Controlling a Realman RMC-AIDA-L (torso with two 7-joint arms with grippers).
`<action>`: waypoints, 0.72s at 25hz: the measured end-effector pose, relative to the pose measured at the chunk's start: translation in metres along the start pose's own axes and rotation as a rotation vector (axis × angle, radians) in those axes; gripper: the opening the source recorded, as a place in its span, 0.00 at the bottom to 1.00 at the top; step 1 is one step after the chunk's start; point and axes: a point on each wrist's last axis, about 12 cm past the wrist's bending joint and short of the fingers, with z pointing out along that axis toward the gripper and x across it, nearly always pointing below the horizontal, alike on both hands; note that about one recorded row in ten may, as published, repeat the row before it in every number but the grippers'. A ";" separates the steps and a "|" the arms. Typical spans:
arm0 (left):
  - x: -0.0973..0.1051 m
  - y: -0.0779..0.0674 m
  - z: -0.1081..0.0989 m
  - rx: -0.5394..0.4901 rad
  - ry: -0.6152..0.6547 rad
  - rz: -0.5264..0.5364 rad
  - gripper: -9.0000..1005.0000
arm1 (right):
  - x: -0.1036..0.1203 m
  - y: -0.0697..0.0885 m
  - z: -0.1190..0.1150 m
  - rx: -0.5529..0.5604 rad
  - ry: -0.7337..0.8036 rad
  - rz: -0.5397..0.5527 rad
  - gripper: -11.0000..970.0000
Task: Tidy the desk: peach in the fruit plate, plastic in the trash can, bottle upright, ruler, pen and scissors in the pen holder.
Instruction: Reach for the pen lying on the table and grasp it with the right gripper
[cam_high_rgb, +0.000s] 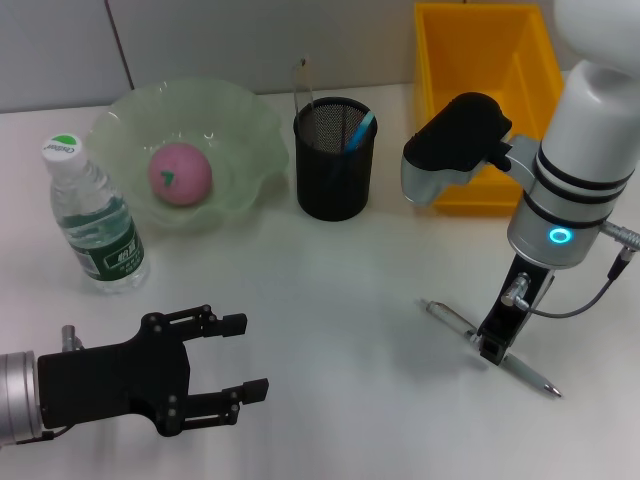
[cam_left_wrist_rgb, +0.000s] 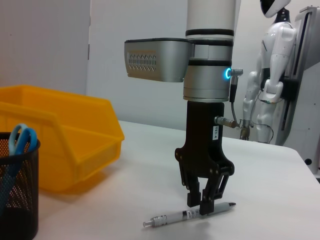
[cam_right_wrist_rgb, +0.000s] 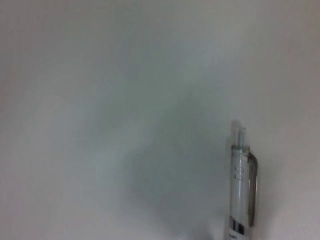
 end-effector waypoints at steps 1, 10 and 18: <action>0.000 0.000 0.000 0.000 0.000 0.000 0.75 | 0.000 0.000 0.000 0.000 0.000 -0.001 0.26; 0.000 0.000 0.000 0.000 0.000 0.000 0.75 | 0.000 0.000 0.001 -0.003 0.014 -0.003 0.26; 0.000 0.000 -0.001 -0.002 0.001 -0.001 0.75 | 0.000 0.000 0.003 -0.004 0.016 -0.002 0.25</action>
